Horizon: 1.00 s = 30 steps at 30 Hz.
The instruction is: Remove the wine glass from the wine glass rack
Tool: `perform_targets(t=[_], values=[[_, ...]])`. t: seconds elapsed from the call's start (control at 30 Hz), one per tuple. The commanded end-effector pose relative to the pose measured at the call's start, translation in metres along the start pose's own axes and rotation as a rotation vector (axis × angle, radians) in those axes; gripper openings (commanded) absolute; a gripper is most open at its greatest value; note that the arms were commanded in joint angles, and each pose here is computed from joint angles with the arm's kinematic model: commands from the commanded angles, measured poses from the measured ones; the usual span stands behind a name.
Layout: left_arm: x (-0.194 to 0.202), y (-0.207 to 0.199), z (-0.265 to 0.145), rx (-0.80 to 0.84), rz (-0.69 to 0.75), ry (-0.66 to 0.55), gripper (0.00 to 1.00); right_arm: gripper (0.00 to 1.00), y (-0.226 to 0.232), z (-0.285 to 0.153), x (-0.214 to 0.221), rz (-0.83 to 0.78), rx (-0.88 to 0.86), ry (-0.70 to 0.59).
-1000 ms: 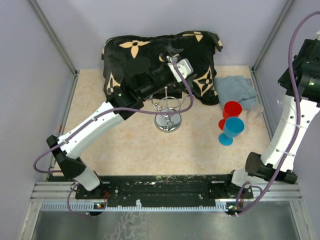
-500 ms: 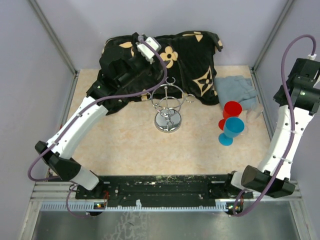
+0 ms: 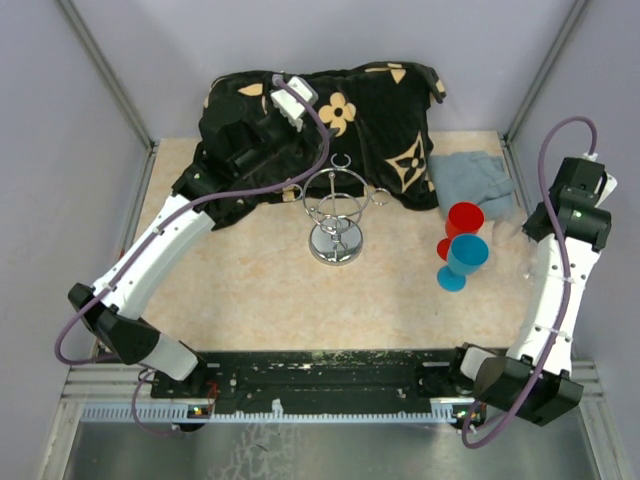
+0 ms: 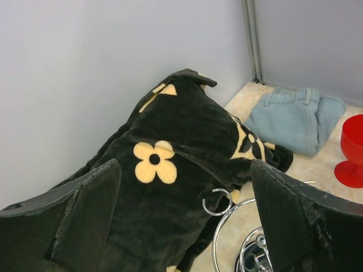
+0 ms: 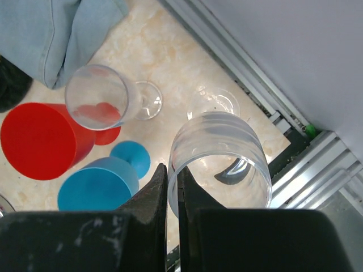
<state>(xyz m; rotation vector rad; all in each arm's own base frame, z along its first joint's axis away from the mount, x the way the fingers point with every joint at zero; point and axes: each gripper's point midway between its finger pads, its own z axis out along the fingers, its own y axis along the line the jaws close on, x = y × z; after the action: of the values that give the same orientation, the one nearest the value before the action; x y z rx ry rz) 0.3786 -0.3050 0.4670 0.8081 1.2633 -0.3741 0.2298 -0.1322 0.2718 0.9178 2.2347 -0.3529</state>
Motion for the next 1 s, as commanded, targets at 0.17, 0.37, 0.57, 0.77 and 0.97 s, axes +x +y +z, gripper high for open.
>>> perform_targets(t=[0.17, 0.37, 0.57, 0.77, 0.97], values=[[-0.01, -0.001, 0.004, 0.024, -0.038, -0.018, 1.0, 0.0, 0.017, 0.014, 0.004, 0.056, -0.105, -0.084], [-0.004, -0.005, 0.008, 0.04, -0.057, -0.003, 1.0, 0.0, 0.021, 0.026, 0.022, 0.06, -0.132, -0.077], [-0.004, -0.005, 0.009, 0.044, -0.054, -0.003, 1.0, 0.0, 0.029, 0.039, 0.035, 0.054, -0.147, -0.058], [-0.003, -0.005, 0.009, 0.041, -0.05, 0.002, 1.0, 0.0, 0.045, 0.049, 0.047, 0.034, -0.159, -0.018], [0.0, -0.005, 0.009, 0.042, -0.042, 0.011, 1.0, 0.0, 0.052, 0.052, 0.051, 0.031, -0.163, 0.03]])
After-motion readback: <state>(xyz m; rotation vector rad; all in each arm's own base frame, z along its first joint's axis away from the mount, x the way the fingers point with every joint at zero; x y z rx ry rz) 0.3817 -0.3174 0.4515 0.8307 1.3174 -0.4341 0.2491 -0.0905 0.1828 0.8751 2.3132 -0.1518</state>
